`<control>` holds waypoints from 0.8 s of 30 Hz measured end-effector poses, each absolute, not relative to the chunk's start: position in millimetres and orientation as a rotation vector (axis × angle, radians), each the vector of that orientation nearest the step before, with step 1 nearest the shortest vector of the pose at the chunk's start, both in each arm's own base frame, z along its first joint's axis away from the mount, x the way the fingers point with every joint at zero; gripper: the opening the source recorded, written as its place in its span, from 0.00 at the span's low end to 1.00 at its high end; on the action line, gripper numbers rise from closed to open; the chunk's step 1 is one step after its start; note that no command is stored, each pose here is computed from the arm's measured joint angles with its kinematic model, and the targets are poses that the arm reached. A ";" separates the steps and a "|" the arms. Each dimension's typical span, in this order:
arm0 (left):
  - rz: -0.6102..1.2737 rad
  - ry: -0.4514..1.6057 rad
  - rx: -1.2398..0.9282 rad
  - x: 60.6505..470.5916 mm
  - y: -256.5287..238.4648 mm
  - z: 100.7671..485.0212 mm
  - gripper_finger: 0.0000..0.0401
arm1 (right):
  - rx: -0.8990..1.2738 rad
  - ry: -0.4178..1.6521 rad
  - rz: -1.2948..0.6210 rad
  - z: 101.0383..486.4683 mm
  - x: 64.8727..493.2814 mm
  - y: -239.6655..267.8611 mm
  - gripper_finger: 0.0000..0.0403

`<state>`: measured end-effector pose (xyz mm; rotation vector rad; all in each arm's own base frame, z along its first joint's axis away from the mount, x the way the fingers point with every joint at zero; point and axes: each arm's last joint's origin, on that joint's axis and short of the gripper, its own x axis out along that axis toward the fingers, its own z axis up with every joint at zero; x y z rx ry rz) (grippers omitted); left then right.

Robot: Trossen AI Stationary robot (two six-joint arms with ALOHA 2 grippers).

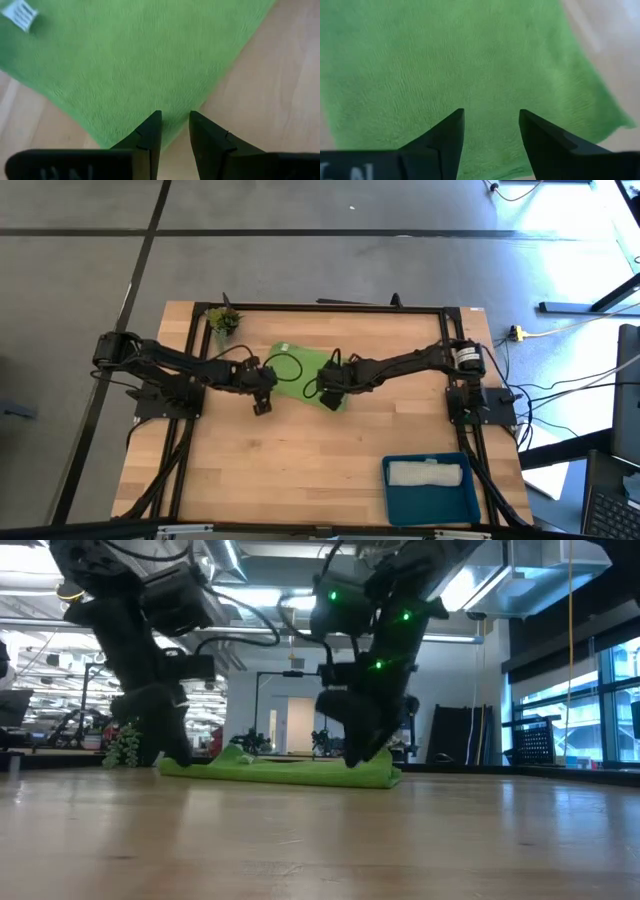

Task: Roll microfiber towels into tight, uniform cylinder then place into a basket
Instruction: Fold the green towel

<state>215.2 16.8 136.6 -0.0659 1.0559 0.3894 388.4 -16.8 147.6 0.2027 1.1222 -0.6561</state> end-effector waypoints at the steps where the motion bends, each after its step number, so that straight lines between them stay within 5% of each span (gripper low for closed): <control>1: 0.394 1.059 -0.072 213.8 16.0 134.9 0.22 | 0.212 1.136 -0.650 144.9 388.4 -17.8 0.47; 24: 0.609 1.083 -0.016 200.4 55.1 127.6 0.21 | 0.463 1.094 -0.478 128.9 400.9 41.2 0.47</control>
